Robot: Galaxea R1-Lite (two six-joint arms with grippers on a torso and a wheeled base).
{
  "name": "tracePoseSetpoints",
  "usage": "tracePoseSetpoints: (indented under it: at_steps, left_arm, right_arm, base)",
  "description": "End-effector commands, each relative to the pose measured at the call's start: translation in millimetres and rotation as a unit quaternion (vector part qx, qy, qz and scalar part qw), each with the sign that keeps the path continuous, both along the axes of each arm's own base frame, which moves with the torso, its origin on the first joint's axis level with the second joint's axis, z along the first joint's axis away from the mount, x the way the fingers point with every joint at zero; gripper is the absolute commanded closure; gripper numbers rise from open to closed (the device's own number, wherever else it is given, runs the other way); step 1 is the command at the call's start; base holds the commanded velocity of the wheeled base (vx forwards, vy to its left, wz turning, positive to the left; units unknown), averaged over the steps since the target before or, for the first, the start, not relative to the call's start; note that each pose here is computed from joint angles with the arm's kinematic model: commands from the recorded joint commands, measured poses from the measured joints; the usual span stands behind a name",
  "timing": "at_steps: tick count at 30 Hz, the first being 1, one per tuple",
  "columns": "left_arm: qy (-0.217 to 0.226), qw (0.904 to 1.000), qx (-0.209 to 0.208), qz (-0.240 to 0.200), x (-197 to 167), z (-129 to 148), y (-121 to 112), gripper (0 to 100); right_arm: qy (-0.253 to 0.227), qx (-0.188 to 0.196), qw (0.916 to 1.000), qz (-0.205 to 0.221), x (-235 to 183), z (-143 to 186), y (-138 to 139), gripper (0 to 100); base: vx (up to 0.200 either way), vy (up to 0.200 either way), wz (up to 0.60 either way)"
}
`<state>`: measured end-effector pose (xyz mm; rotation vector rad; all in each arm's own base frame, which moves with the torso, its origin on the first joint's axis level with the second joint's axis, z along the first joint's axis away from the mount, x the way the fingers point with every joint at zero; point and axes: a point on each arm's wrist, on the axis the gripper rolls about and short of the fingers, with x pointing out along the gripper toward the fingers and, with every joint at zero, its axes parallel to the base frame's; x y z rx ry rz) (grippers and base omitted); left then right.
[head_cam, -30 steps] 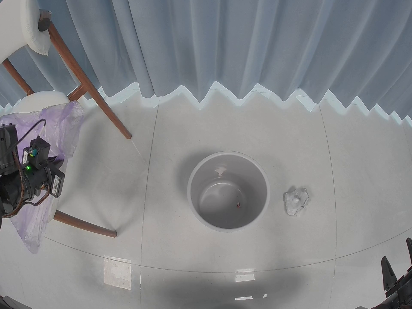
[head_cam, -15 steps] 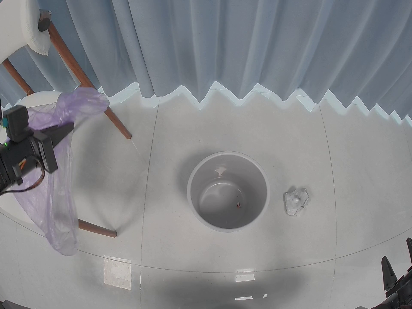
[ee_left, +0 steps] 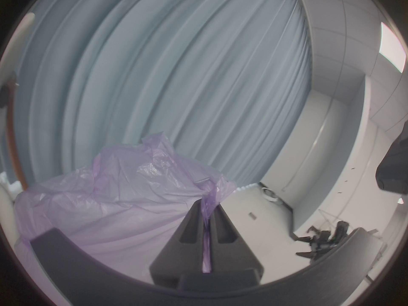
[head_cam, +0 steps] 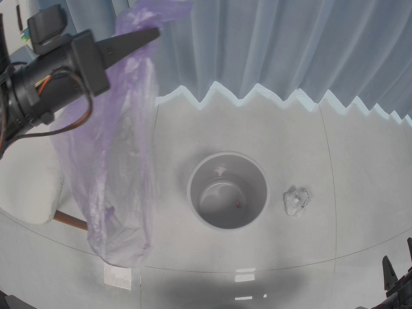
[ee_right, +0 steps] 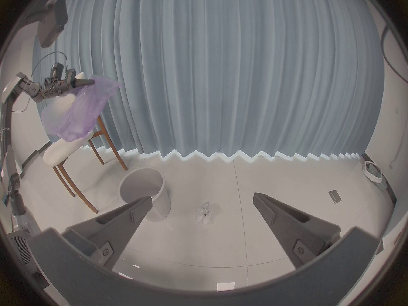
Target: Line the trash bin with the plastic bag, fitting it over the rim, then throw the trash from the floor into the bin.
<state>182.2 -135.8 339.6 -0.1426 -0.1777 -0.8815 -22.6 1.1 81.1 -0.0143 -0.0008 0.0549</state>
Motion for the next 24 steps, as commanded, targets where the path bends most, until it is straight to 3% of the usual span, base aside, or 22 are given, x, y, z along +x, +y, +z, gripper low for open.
tracePoseSetpoints:
  at_steps: [1,9,20,24]
  left_arm:
    - [0.026,0.9967,0.002,-0.076,16,-8,-62,100]
    - [0.044,0.9946,0.009,-0.093,26,-18,-92,100]
    - [0.070,0.9955,0.017,-0.062,39,-32,-96,100]
    - [0.091,0.9951,0.036,-0.018,52,-50,-90,100]
  right_arm:
    - [-0.001,0.000,1.0000,-0.001,0,-5,0,0]
    - [-0.001,0.000,1.0000,-0.001,0,-5,0,0]
    - [-0.001,0.000,1.0000,-0.001,0,-5,0,0]
    - [-0.001,0.000,1.0000,-0.001,0,-5,0,0]
  base:
    - [0.000,0.000,0.00]
    - [0.000,0.000,0.00]
    - [0.000,0.000,0.00]
    - [0.000,0.000,0.00]
